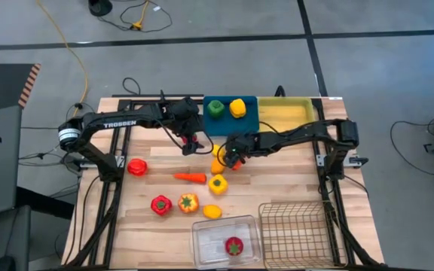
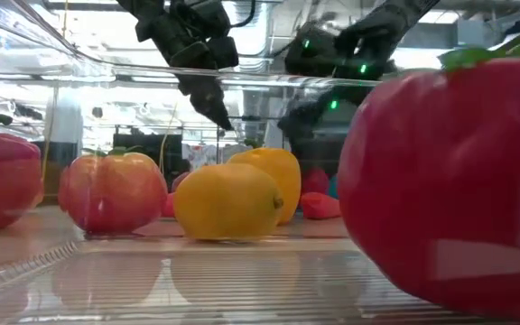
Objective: Sort produce into baskets
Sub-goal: Put the red tomato into the transparent bin
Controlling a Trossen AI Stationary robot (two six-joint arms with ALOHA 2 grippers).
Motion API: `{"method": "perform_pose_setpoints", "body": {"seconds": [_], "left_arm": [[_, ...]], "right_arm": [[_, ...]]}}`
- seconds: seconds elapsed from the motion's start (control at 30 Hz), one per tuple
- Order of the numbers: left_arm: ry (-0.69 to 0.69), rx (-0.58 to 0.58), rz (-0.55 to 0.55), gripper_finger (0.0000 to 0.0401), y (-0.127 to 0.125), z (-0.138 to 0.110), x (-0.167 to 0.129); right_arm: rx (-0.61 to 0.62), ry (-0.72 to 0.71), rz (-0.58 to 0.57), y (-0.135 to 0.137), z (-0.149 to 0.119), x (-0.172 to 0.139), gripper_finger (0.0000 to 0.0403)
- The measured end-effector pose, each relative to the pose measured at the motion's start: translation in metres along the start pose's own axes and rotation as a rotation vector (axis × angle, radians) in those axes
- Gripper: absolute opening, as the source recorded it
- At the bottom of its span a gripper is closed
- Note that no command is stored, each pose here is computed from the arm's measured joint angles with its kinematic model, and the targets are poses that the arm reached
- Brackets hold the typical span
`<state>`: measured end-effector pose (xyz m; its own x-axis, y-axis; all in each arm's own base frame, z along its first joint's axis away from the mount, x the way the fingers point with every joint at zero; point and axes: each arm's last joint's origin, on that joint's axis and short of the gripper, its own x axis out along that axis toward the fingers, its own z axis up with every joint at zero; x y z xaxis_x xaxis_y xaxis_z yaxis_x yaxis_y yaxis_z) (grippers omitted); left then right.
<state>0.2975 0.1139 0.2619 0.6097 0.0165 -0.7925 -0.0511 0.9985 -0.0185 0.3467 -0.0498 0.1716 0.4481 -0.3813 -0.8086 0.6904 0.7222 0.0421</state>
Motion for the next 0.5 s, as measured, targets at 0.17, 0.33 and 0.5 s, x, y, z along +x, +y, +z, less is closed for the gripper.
{"method": "perform_pose_setpoints", "body": {"seconds": [0.17,0.33,0.5], "left_arm": [[0.034,-0.005,0.033,0.035,0.001,-0.003,0.0],[0.041,-0.013,0.064,0.035,0.001,-0.003,0.0],[0.039,-0.055,0.057,0.035,0.0,-0.002,0.0]], "right_arm": [[-0.016,-0.038,0.087,-0.001,0.009,-0.04,0.0319],[-0.056,-0.043,0.351,0.005,0.013,-0.09,0.0319],[-0.142,-0.037,0.639,0.013,0.005,-0.141,0.0319]]}}
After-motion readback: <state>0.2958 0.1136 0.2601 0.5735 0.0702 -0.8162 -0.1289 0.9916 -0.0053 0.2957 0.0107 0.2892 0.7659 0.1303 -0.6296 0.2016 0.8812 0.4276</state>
